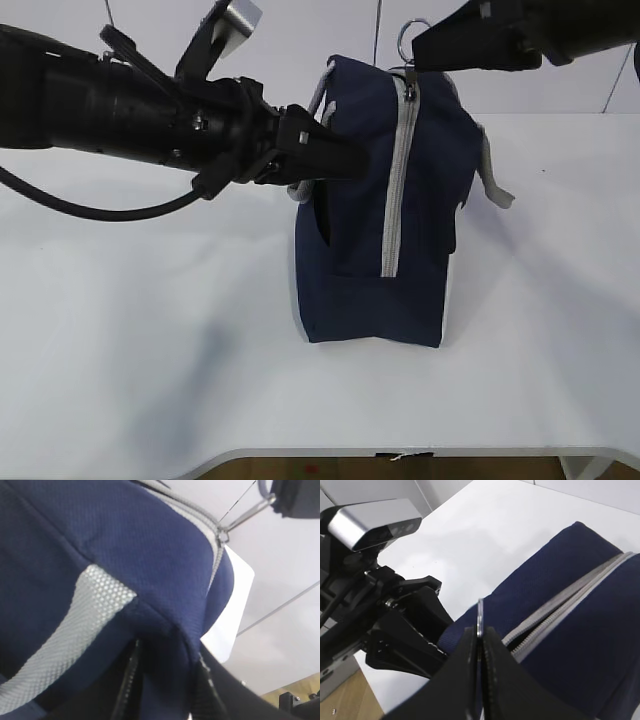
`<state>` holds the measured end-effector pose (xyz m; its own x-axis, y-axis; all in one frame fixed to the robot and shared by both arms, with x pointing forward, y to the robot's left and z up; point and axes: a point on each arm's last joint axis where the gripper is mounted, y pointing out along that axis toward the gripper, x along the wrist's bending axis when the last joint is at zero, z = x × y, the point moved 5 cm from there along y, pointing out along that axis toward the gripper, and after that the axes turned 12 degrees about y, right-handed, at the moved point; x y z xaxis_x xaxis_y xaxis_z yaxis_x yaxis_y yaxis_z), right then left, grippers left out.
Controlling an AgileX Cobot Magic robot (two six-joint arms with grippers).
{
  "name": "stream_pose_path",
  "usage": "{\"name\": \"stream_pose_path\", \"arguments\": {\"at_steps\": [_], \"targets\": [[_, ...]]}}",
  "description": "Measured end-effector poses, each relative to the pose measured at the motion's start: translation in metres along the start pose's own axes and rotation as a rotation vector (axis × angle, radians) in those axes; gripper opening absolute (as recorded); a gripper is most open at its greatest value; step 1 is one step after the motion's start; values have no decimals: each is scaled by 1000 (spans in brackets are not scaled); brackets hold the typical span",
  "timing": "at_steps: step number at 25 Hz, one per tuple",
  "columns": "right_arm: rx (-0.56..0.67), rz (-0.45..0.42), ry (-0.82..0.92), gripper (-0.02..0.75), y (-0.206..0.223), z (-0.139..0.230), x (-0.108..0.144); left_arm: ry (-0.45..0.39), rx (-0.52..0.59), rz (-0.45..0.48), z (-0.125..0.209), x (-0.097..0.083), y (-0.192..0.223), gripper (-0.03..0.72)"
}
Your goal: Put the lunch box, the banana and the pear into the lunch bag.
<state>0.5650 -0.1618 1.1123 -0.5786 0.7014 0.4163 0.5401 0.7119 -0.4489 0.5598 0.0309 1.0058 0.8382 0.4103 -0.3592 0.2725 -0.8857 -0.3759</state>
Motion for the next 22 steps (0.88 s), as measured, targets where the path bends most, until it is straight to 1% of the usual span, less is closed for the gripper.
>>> {"name": "stream_pose_path", "arguments": {"at_steps": [4, 15, 22], "targets": [[-4, -18, 40, 6, 6, 0, -2, 1, -1, -1, 0, 0, 0, 202], [-14, -35, 123, 6, 20, 1, -12, -26, -24, -3, -3, 0, 0, 195], [-41, -26, 170, 6, 28, -3, -20, -24, -23, -1, -3, 0, 0, 149]]}}
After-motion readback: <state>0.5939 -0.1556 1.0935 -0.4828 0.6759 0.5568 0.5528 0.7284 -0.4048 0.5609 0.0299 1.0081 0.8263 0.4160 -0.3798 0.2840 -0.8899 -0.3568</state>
